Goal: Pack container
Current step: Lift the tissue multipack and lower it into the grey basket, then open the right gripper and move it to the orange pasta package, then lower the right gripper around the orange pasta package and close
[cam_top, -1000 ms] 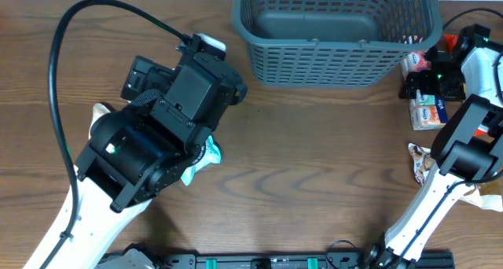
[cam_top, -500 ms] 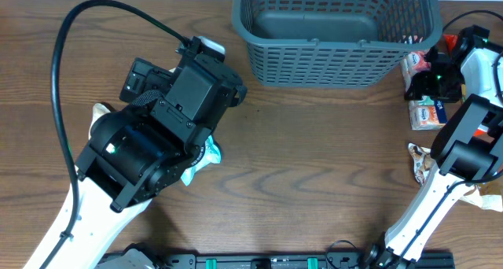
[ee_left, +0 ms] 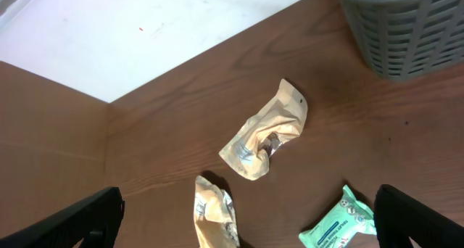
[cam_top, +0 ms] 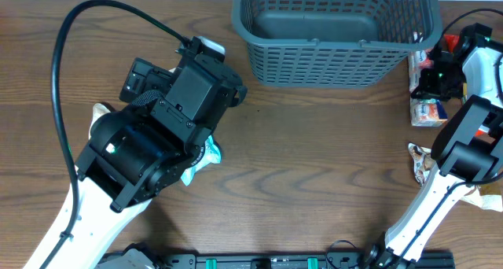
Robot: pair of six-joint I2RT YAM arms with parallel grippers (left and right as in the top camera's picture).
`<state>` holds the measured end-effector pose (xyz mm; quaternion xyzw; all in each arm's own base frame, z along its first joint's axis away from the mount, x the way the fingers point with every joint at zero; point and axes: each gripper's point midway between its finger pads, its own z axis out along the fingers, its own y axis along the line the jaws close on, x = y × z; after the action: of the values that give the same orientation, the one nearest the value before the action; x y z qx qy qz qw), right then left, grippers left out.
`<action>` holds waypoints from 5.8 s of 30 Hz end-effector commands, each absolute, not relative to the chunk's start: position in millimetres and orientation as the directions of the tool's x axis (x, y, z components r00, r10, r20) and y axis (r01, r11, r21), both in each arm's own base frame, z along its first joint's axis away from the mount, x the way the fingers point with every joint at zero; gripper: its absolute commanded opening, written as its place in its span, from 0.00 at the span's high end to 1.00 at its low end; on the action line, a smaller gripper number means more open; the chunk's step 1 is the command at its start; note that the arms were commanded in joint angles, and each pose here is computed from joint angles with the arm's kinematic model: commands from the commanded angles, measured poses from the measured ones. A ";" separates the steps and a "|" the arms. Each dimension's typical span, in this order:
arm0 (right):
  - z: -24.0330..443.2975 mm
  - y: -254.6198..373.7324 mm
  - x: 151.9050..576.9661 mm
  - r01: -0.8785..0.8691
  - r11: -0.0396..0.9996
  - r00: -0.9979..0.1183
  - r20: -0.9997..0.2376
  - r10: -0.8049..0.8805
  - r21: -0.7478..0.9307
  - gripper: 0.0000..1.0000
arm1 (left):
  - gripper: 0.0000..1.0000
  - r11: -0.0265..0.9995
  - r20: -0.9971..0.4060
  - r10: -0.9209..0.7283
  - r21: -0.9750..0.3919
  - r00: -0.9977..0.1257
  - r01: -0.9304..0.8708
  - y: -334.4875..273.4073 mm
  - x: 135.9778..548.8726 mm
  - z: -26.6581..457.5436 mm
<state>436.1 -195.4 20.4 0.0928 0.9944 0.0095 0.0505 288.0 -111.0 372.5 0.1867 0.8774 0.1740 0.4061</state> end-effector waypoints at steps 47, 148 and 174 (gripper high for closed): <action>492.0 -8.3 482.4 -0.035 0.999 -0.333 -0.943 -0.003 0.010 0.98 | 0.01 0.884 -0.665 0.439 0.441 -0.604 0.157 -106.3 286.4 375.2; 371.9 -209.3 391.7 0.072 0.975 -0.773 -0.630 -0.077 -0.208 0.01 | 0.02 0.880 -0.611 0.428 0.450 -0.666 0.153 -94.5 273.1 362.3; 185.0 -319.2 410.1 0.209 0.952 -0.921 -0.373 0.114 -0.225 0.01 | 0.01 0.891 -0.588 0.433 0.394 -0.684 0.225 -105.8 266.2 352.0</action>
<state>411.9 -313.0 204.3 0.0958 0.9653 -0.1155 0.2139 268.1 -108.0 350.8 0.1877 0.9041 0.1516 0.3526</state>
